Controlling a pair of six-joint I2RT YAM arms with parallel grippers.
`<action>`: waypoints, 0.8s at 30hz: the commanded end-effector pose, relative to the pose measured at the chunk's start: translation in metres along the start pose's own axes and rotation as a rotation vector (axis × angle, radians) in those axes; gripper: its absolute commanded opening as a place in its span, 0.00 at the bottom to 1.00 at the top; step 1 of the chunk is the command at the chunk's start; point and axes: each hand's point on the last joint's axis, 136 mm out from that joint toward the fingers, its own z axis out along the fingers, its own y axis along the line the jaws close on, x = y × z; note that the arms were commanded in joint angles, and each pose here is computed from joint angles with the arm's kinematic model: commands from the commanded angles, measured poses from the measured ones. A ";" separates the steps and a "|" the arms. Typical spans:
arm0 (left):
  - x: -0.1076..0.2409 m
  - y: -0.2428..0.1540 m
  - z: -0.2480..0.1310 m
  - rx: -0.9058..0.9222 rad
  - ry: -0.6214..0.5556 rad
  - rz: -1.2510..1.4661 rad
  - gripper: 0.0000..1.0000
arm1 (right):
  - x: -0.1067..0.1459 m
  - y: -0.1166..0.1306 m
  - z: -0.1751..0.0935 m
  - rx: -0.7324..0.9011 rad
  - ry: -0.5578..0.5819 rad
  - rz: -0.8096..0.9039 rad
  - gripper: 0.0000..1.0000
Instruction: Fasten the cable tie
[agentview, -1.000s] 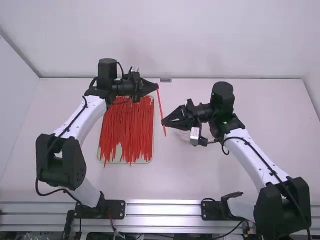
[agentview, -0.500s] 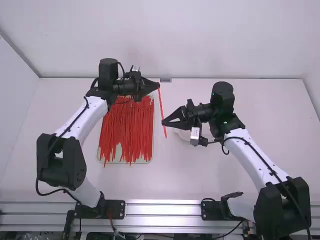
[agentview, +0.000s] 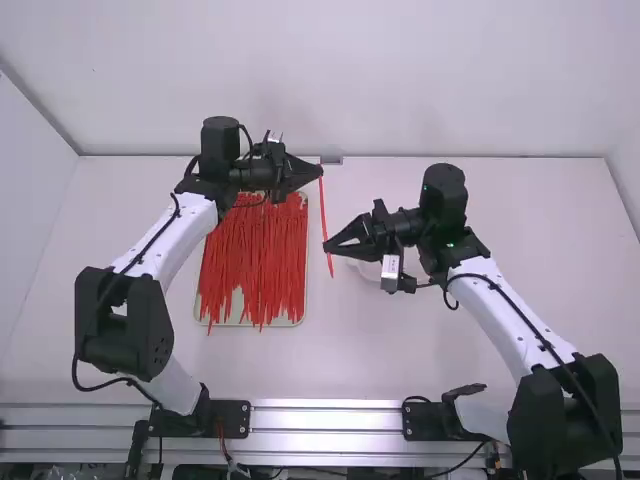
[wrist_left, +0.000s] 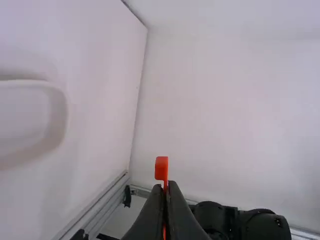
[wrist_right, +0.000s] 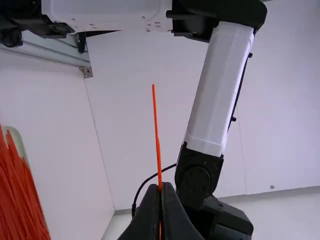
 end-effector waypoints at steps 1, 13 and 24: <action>0.006 0.002 0.004 0.001 0.025 0.009 0.02 | -0.002 0.000 0.000 0.000 -0.007 0.004 0.00; 0.007 0.002 0.005 -0.001 0.029 0.008 0.02 | 0.005 -0.001 -0.001 -0.001 0.034 -0.029 0.05; 0.008 0.002 0.005 0.000 0.030 0.027 0.02 | 0.005 -0.001 -0.001 -0.001 0.033 -0.028 0.00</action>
